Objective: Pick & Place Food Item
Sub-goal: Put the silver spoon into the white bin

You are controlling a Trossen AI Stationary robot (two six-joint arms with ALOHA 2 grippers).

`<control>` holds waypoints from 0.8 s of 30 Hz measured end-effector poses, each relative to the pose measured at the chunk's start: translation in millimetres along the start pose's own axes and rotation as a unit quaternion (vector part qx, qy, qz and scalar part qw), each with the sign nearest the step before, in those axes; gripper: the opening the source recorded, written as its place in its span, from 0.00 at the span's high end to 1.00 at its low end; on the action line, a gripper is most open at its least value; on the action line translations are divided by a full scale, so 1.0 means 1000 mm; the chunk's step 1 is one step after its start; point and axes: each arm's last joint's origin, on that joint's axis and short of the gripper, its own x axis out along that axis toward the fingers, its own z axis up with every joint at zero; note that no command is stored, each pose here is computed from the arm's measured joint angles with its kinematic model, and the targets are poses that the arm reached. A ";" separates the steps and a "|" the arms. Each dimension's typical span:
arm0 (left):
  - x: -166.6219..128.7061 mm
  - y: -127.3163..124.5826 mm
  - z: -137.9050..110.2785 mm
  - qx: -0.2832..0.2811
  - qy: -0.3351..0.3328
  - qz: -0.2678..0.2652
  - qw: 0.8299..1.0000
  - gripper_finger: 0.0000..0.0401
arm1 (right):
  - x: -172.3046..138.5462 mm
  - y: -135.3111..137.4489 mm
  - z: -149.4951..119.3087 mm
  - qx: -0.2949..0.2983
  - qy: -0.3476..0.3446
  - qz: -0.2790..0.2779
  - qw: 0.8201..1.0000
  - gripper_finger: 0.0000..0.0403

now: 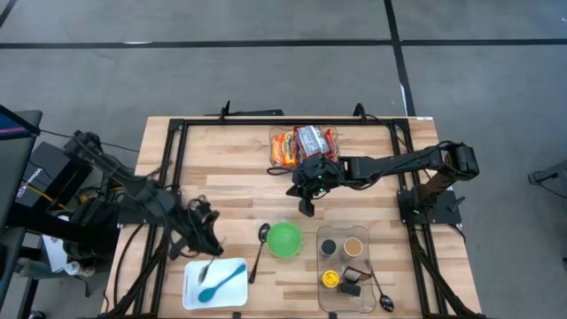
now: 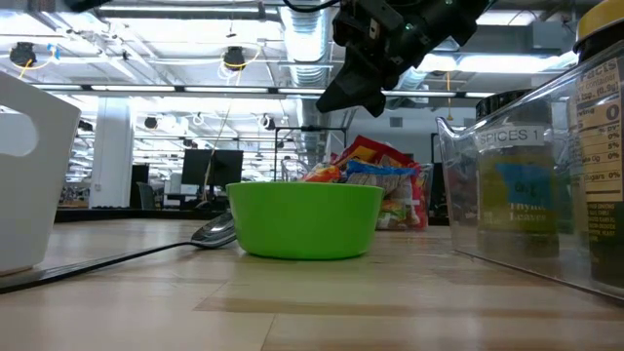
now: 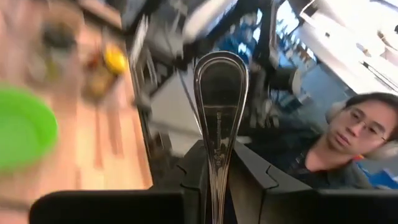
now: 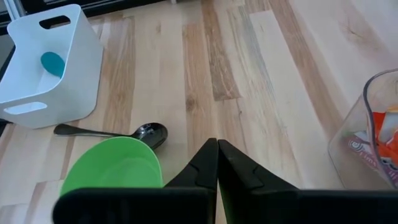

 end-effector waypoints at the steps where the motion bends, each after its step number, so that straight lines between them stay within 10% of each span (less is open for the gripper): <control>1: 0.004 0.000 -0.004 -0.015 0.017 0.000 1.000 0.90 | 0.000 0.000 0.000 -0.002 0.000 0.000 1.000 0.99; 24: 0.067 0.048 -0.077 -0.149 0.208 0.180 0.950 0.90 | 0.001 -0.002 0.001 -0.034 -0.007 -0.027 0.999 0.99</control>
